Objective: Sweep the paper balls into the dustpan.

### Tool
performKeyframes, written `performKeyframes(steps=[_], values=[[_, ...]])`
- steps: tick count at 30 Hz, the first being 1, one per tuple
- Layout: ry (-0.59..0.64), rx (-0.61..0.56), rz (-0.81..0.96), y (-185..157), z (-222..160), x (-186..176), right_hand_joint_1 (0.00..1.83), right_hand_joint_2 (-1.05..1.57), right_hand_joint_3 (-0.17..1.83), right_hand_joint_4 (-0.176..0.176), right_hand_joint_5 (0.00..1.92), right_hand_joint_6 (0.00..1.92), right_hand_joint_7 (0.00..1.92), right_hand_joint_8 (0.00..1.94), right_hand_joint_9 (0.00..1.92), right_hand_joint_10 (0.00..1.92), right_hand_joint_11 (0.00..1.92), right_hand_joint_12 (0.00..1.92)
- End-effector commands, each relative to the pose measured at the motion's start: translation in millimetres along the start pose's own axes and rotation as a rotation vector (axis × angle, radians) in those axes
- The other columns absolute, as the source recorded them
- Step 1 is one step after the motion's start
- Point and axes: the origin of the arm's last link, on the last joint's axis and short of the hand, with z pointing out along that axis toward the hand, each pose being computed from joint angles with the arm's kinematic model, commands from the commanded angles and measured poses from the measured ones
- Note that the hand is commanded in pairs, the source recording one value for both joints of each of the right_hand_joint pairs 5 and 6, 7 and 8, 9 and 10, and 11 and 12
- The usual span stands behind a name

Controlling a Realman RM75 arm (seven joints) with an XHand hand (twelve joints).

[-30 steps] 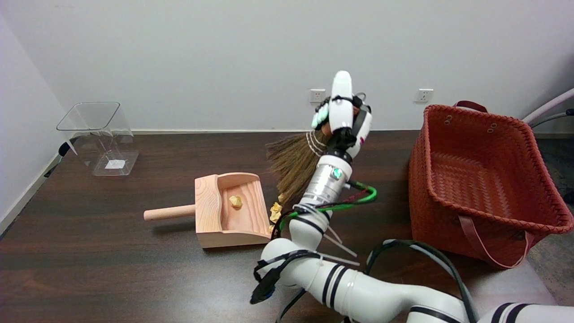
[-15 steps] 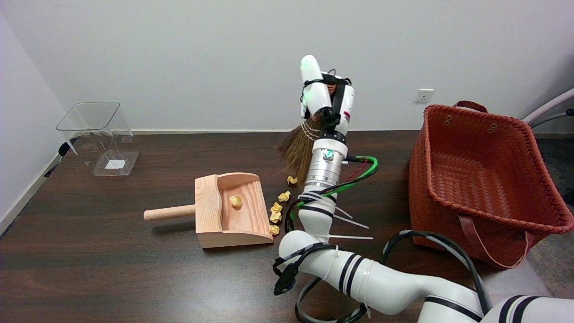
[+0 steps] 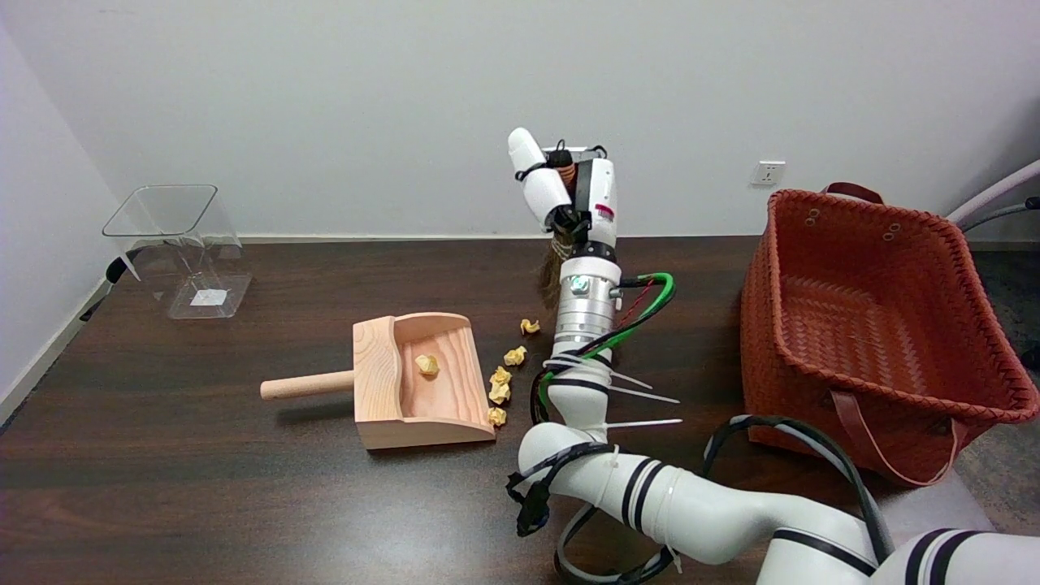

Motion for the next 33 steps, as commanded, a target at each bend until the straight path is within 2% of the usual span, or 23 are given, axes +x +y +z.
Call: performKeyframes(steps=[1,10,14,21,33], values=[[-0.071,-0.05,-0.225,28,-11,-7,0.58,1.57,-0.17,0.0,1.92,1.92,1.92,1.92,1.92,1.92,1.92,1.92],[-0.121,-0.103,-0.204,32,-11,-24,0.58,1.57,-0.17,0.0,1.92,1.92,1.92,1.92,1.92,1.92,1.92,1.92],[-0.125,-0.136,-0.131,33,-16,-30,0.57,1.57,-0.17,0.0,1.92,1.92,1.92,1.92,1.92,1.92,1.92,1.92],[-0.079,-0.205,0.061,31,-32,-37,0.57,1.57,-0.17,0.0,1.92,1.92,1.92,1.92,1.92,1.92,1.92,1.92],[0.092,-0.351,0.536,21,-58,-45,0.54,1.57,-0.17,0.0,1.92,1.92,1.92,1.92,1.92,1.92,1.92,1.92]])
